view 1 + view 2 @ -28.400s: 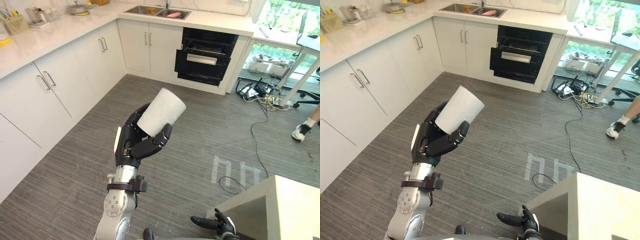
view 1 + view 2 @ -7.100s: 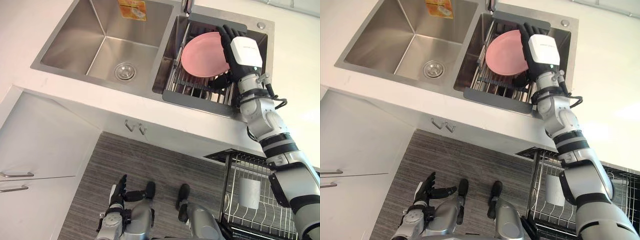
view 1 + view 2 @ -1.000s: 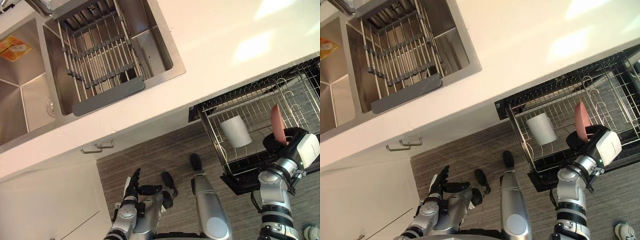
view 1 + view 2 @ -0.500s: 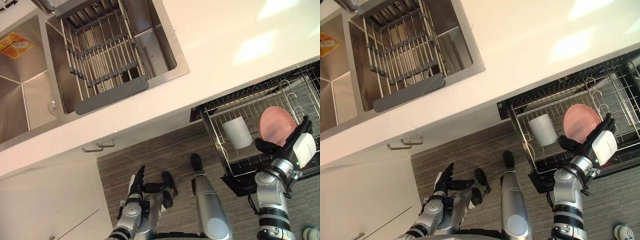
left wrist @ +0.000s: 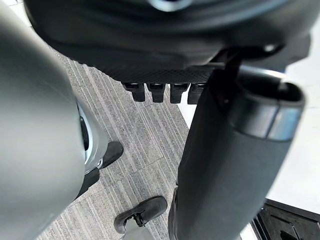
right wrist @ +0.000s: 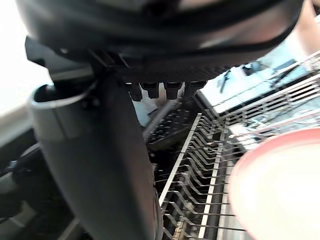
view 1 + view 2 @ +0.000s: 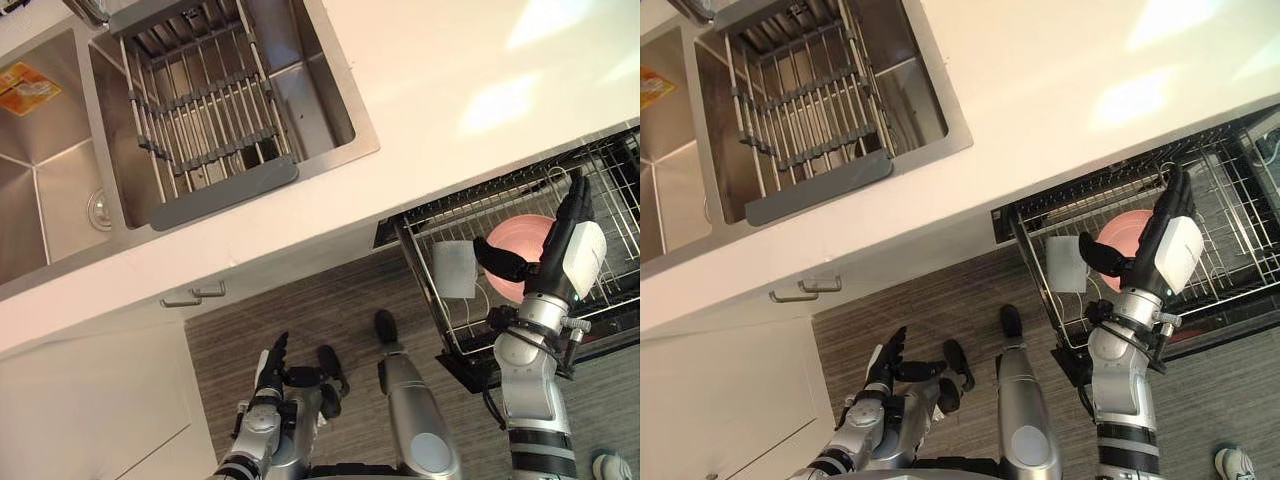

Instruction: Walk over to the sink, pick up the cup, carry it to the dishwasher, place the cup inside the dishwasher, then close the dishwasher door

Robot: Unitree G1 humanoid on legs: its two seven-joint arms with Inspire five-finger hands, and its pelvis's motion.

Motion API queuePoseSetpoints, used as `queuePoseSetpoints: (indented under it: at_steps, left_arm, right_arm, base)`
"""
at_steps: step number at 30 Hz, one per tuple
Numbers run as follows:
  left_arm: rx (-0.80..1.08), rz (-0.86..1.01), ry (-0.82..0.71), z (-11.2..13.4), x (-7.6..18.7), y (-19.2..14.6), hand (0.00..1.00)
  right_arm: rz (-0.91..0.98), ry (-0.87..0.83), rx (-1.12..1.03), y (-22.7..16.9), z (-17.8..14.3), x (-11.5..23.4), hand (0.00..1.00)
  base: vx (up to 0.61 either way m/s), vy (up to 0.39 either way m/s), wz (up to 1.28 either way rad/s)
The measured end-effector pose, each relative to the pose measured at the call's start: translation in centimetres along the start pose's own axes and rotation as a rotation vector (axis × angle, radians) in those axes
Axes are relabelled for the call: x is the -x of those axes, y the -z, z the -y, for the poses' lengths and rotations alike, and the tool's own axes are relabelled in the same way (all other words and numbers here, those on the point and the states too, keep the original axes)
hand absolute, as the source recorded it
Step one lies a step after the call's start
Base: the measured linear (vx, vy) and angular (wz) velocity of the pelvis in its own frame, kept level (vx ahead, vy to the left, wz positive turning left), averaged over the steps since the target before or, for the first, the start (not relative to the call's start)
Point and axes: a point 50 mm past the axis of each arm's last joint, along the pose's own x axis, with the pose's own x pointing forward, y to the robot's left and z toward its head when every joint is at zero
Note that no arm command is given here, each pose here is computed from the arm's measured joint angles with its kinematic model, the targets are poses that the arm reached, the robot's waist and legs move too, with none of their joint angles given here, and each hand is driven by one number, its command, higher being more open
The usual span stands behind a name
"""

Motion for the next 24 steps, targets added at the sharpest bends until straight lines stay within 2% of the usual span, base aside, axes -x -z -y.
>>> queuePoseSetpoints:
  at_steps: [9,15,18,24]
  left_arm:
    - [-0.076,-0.034,-0.023,-2.0,0.2,1.2,1.0]
    - [-0.122,-0.104,-0.021,-2.7,0.9,2.9,1.0]
    - [-0.12,-0.143,-0.027,-2.8,1.5,4.1,1.0]
    - [-0.095,-0.212,-0.035,-2.8,2.7,6.1,1.0]
  right_arm:
    - [0.181,0.006,-0.013,-2.9,3.0,1.2,1.0]
    - [0.279,0.077,-0.011,-4.1,5.9,2.3,1.0]
    - [0.222,0.145,-0.026,-3.1,7.3,2.7,1.0]
    - [-0.091,0.308,-0.209,2.0,9.8,4.6,1.0]
  base:
    - [0.02,-0.005,-0.04]
    - [0.04,0.002,-0.06]
    - [0.07,0.02,-0.06]
    - [0.09,0.029,-0.03]
